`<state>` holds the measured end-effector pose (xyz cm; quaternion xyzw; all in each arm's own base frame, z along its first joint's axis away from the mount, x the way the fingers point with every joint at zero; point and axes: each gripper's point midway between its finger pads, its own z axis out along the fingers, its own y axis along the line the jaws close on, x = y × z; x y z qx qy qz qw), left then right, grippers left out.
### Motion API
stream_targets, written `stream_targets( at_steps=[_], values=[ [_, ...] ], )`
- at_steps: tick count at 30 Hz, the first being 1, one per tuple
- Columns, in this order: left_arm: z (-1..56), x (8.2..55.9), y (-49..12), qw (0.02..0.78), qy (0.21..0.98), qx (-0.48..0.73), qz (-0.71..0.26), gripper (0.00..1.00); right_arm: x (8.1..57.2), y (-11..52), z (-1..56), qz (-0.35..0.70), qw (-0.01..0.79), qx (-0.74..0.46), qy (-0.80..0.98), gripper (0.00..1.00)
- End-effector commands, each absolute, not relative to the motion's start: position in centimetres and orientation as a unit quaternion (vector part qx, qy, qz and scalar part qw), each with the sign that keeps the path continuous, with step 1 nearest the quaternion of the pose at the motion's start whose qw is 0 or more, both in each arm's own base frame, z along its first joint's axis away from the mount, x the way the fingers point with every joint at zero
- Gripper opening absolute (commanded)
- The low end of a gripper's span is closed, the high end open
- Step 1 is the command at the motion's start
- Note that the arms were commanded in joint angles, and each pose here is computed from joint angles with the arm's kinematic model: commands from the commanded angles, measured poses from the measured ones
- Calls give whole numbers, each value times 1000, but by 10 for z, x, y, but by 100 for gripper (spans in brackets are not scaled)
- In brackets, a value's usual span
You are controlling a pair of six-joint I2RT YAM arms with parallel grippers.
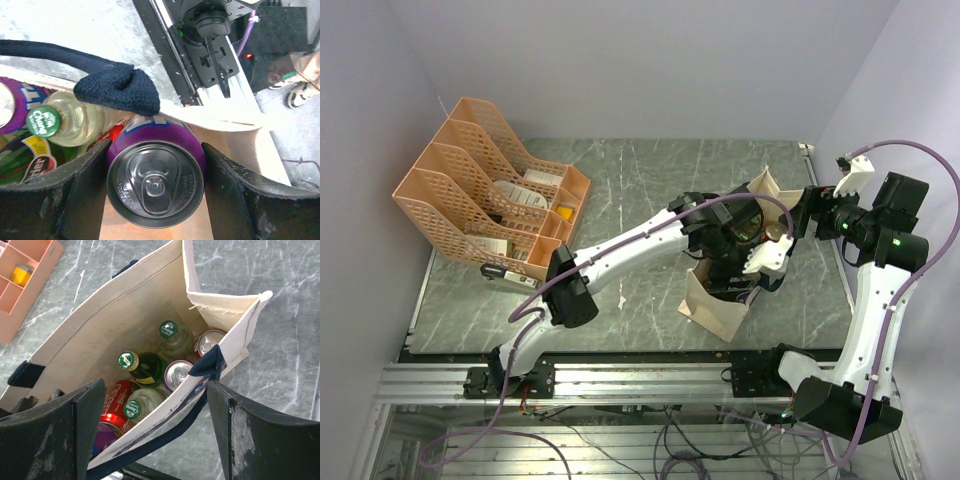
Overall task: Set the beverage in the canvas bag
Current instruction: Place the drink in the canvas bag.
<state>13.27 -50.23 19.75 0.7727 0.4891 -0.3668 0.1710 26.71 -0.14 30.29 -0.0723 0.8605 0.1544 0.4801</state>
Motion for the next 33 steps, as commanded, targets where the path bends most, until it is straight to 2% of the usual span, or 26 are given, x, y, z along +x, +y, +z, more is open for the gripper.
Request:
stream_targets(
  at_steps=[1,8,11,17,25,33],
  values=[
    [269,142,-507,282,456,766,-354,7,271,-8,309,132,493,-79,857,83],
    [324,165,-514,389,460,721,-343,7,279,-27,316,80,495,-84,861,82],
    [337,171,-512,411,458,714,-334,7,284,-32,319,72,491,-86,864,81],
    [327,173,-497,384,476,720,-328,7,275,-28,326,61,478,-159,862,80],
    [309,170,-480,345,465,737,-349,7,249,-35,306,38,416,-180,891,75],
    [306,183,-482,328,495,715,-368,7,238,0,336,105,442,-240,858,75]
  ],
)
